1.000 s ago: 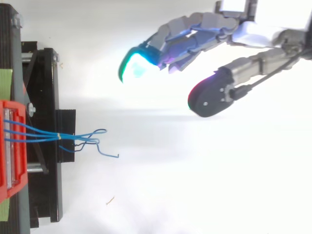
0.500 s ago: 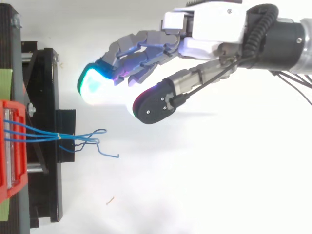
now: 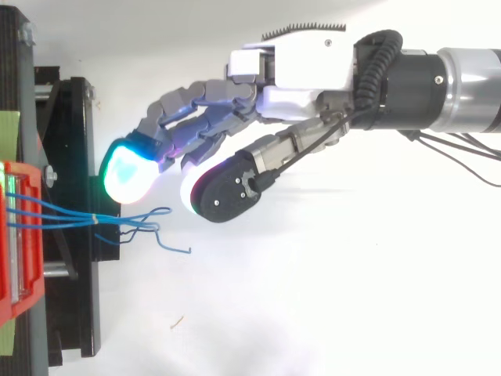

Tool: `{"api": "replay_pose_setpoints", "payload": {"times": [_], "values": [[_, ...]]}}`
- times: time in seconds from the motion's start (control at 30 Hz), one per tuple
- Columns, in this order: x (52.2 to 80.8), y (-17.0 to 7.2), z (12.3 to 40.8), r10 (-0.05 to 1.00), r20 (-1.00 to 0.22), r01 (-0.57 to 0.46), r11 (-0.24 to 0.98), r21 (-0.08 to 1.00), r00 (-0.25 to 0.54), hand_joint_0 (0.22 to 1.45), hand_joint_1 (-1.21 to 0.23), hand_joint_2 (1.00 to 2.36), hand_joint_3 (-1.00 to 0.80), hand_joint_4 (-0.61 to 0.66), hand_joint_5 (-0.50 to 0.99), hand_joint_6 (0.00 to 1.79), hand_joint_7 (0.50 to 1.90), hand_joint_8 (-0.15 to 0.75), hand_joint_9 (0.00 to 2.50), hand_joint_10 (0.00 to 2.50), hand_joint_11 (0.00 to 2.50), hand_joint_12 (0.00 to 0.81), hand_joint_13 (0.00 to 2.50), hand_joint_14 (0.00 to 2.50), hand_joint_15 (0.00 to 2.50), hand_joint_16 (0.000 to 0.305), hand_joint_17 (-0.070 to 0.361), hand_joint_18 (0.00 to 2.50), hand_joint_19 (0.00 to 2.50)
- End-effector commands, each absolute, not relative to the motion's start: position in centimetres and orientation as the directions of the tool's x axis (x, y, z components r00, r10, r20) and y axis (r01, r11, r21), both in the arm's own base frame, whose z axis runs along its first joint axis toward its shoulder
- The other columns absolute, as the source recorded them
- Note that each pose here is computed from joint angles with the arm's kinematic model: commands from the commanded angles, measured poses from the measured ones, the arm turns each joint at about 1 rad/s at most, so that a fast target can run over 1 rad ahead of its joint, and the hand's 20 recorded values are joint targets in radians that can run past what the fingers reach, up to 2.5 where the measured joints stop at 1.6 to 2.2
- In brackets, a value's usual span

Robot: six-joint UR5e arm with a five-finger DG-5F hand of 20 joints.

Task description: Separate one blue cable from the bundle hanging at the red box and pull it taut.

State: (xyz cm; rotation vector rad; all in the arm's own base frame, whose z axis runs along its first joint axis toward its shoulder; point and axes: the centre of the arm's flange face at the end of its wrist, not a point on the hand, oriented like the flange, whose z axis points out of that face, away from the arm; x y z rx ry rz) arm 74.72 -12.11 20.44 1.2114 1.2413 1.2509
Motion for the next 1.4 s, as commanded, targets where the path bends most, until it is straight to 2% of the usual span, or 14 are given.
{"api": "replay_pose_setpoints", "payload": {"times": [0.0,0.07,0.3,0.37,0.47,1.13,1.37], "values": [[75.0,-11.8,20.7,0.997,0.03,-0.01,-0.031,0.999,-0.077,0.59,-0.59,1.0,-0.5,0.25,-0.23,0.5,0.72,0.323,0.55,0.01,0.23,0.322,0.41,0.01,0.17,0.041,0.092,0.56,0.37],[75.1,-11.5,20.8,0.994,0.043,-0.024,-0.046,0.999,-0.104,0.59,-0.59,1.0,-0.5,0.25,-0.23,0.5,0.72,0.323,0.55,0.0,0.23,0.322,0.41,0.0,0.16,0.041,0.092,0.56,0.36],[75.4,-11.3,21.0,0.993,0.046,-0.042,-0.051,0.998,-0.106,0.59,-0.59,1.0,-0.5,0.25,-0.23,0.5,0.72,0.325,0.56,0.0,0.23,0.324,0.42,0.0,0.17,0.041,0.092,0.56,0.37],[76.2,-11.3,19.4,0.993,0.048,-0.039,-0.052,0.998,-0.112,0.59,-0.59,1.0,-0.5,0.25,-0.23,0.5,0.72,0.324,0.56,0.0,0.24,0.324,0.42,0.0,0.17,0.041,0.092,0.56,0.37],[76.8,-11.4,18.3,0.99,0.054,-0.043,-0.06,0.997,-0.128,0.59,-0.59,1.0,-0.5,0.25,-0.22,0.5,0.72,0.326,0.56,0.0,0.23,0.324,0.42,0.01,0.17,0.041,0.092,0.57,0.37],[77.7,-10.4,19.2,0.991,0.009,-0.092,-0.022,0.995,-0.134,0.59,-0.59,1.0,-0.5,0.26,-0.22,0.5,0.72,0.325,0.57,0.0,0.23,0.327,0.44,0.01,0.18,0.041,0.092,0.58,0.38],[77.8,-10.1,19.4,0.991,-0.008,-0.098,-0.006,0.995,-0.136,0.61,-0.58,1.0,-0.45,0.28,-0.21,0.5,0.77,0.328,0.59,0.0,0.25,0.323,0.45,0.01,0.19,0.04,0.091,0.58,0.38]]}}
